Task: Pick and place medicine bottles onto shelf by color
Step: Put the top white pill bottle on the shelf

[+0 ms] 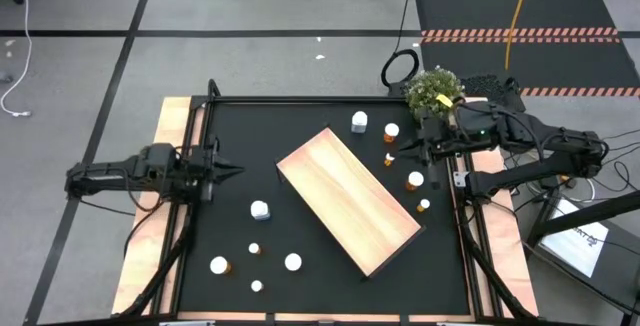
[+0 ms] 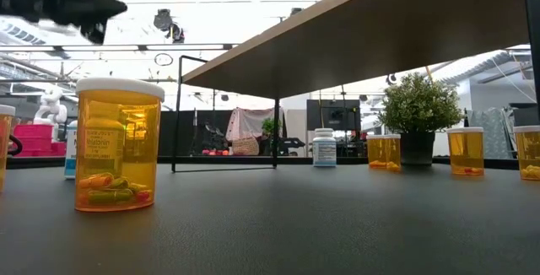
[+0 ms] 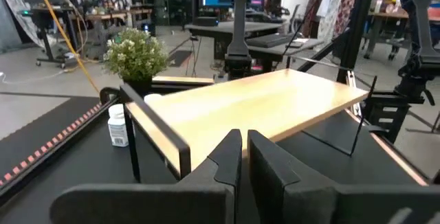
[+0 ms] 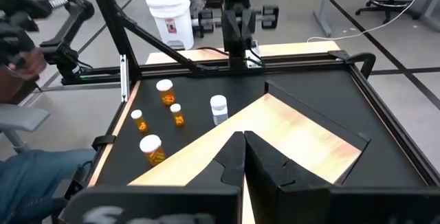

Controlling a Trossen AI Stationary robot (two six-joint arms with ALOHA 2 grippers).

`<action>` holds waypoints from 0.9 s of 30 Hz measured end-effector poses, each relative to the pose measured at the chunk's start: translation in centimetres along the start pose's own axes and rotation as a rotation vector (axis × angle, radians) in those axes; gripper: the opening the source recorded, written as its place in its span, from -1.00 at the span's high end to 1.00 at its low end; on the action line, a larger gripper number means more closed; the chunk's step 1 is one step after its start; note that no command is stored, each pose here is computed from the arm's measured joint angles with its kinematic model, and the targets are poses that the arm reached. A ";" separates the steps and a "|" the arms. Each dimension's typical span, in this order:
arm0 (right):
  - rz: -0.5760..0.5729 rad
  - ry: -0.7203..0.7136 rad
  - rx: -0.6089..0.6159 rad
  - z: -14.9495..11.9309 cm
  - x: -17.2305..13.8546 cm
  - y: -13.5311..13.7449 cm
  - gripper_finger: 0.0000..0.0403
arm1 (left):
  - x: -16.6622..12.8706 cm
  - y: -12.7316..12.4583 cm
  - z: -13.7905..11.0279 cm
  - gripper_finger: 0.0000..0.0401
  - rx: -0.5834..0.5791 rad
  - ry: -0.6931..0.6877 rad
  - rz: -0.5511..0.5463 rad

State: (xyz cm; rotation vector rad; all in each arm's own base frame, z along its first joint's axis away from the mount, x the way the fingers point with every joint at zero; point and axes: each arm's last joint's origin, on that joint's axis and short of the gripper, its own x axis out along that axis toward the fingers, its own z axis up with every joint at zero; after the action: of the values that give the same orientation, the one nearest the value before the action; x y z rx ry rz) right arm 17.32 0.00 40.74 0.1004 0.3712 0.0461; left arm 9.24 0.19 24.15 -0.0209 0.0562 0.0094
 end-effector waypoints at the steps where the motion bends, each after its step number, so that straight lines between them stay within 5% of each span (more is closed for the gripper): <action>1: 0.000 0.002 0.000 0.0 0.1 0.0 1.00 | 0.0 0.0 0.8 0.87 0.006 0.018 0.001; 20: -0.010 0.114 0.016 -5.5 4.4 -0.8 1.00 | 3.3 -0.3 14.8 0.87 0.078 0.321 -0.008; 27: -0.012 0.126 0.021 -8.6 6.3 -1.2 1.00 | 5.3 -0.9 15.6 0.87 0.150 0.345 -0.062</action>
State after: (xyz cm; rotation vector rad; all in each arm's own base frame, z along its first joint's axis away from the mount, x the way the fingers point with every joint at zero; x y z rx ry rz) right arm 20.10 -0.03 30.40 0.1165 0.4980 0.0372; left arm 15.42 -0.35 39.46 0.1256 0.4013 -0.0611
